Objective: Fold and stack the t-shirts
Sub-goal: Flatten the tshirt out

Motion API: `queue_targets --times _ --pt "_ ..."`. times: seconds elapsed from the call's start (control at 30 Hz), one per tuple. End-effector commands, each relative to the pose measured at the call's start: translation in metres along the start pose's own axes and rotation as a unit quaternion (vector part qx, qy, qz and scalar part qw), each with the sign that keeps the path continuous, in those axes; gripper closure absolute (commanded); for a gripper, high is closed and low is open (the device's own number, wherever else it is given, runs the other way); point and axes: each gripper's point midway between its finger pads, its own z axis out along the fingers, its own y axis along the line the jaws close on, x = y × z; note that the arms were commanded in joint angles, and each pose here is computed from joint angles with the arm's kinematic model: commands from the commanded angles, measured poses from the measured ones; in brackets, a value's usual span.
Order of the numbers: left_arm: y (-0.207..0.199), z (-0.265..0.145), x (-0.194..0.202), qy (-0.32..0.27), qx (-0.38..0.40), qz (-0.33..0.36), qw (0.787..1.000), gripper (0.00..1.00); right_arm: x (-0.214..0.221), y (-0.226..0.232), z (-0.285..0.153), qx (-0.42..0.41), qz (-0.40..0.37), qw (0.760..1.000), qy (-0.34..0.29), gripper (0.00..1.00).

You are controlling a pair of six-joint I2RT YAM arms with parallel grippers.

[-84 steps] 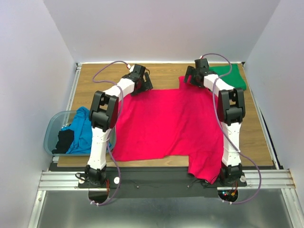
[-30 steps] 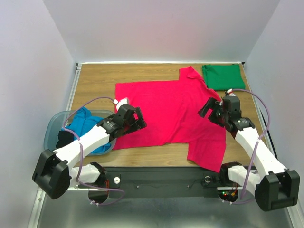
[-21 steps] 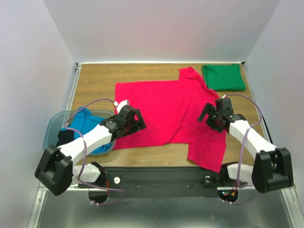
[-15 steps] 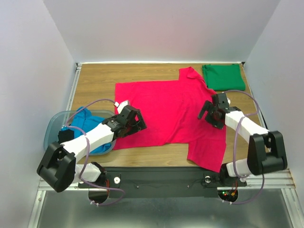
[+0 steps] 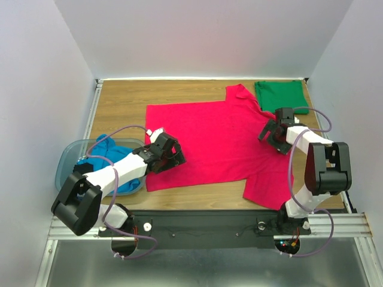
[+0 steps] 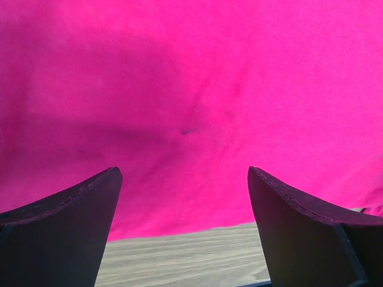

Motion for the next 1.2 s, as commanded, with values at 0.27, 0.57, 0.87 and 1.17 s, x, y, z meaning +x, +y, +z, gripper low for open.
queue_targets --times 0.27,0.57,0.87,1.17 --pt "0.012 -0.012 0.030 0.042 -0.014 -0.034 0.998 0.02 -0.040 0.013 -0.011 -0.048 -0.002 0.998 -0.038 0.00" --pt "0.057 -0.044 0.053 0.037 -0.125 -0.107 0.986 0.02 -0.042 0.027 -0.043 -0.107 -0.004 0.993 -0.052 0.00" --pt "0.082 -0.026 0.063 0.020 -0.184 -0.159 0.970 0.05 -0.036 0.028 -0.065 -0.138 -0.007 0.988 -0.064 0.00" --pt "0.098 -0.005 0.078 0.030 -0.240 -0.164 0.956 0.24 -0.028 0.022 -0.078 -0.147 -0.012 0.986 -0.075 0.00"
